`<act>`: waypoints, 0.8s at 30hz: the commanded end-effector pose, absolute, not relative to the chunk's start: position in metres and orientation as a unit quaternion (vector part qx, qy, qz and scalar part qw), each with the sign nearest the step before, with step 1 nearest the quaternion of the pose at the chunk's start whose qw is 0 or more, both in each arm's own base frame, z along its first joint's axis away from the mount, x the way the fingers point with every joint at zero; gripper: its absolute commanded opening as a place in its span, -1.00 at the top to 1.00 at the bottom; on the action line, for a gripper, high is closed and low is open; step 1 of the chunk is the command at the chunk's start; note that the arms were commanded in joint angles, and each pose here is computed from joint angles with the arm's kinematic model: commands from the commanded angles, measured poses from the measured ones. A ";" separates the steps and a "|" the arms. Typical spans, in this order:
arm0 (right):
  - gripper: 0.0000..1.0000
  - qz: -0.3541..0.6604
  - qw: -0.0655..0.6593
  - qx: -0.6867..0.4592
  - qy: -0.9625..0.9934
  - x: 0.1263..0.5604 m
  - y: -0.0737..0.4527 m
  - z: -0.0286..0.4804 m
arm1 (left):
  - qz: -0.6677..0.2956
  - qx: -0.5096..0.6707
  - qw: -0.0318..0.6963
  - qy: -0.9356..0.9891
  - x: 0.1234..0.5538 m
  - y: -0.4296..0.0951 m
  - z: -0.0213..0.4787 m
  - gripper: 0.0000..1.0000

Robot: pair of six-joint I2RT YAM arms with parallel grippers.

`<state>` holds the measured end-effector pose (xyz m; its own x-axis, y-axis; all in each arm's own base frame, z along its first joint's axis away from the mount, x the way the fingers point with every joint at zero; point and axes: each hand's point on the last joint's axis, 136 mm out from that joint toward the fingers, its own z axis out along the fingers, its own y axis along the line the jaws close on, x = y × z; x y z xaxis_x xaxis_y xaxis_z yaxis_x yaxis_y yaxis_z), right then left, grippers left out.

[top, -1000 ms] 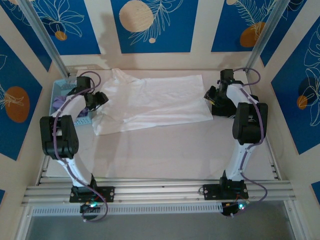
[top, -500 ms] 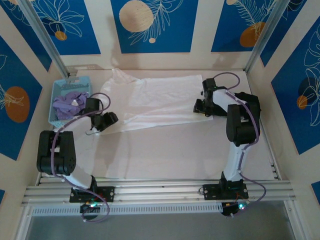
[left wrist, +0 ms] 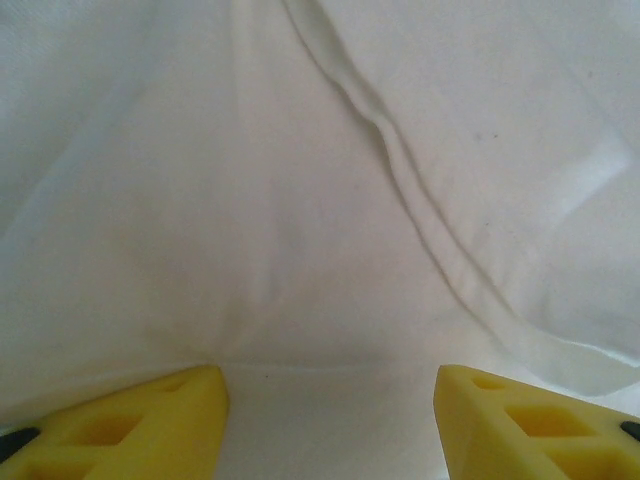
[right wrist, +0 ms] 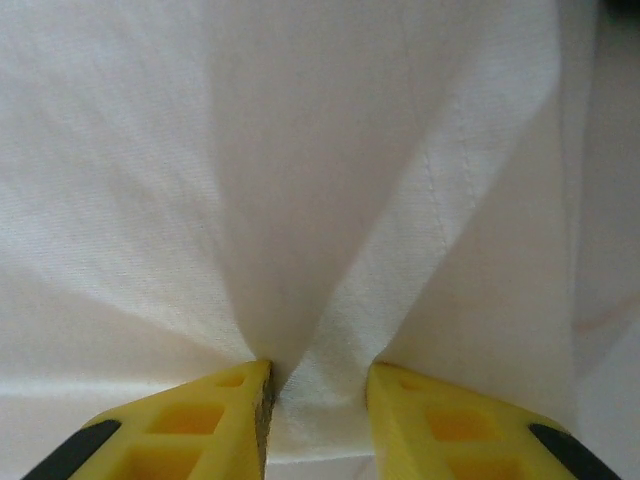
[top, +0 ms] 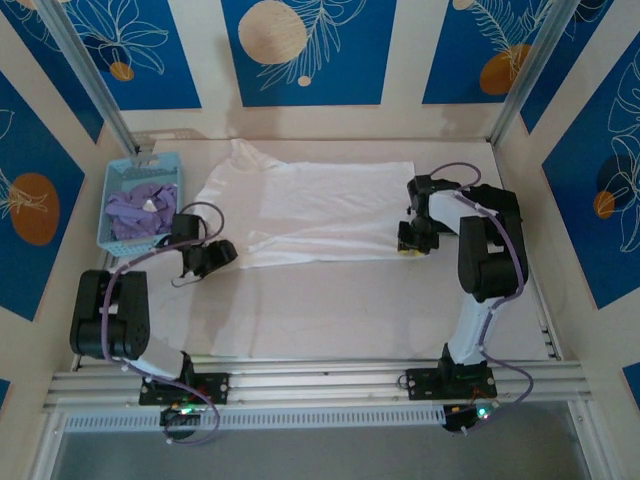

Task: Fold the inside-out t-shirt

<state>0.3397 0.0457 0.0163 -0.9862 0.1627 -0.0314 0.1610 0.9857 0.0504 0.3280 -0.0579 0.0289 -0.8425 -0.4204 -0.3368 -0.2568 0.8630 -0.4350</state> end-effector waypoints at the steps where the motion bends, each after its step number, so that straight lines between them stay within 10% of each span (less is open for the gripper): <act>1: 0.37 -0.014 -0.050 0.103 0.993 0.286 0.033 0.010 | -0.185 -0.191 0.145 0.953 0.273 -0.059 0.007 -0.17; 7: 0.30 0.019 0.111 0.006 0.994 0.311 0.080 0.072 | -0.206 -0.197 0.222 0.933 0.270 -0.057 0.061 -0.20; 14: -0.03 0.156 0.308 -0.327 0.879 0.336 0.282 0.124 | -0.215 -0.240 0.250 0.913 0.307 -0.040 0.067 -0.22; 24: -0.15 0.219 0.301 -0.538 0.756 0.308 0.448 0.089 | -0.217 -0.281 0.228 0.907 0.300 -0.020 0.036 -0.18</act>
<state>0.3121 0.4216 0.0892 -0.3583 -0.6611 -0.6593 -0.8926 0.4496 0.0343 0.3040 -0.0214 0.0409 -0.7439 -0.5929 -0.3085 -0.4039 0.7665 -0.4993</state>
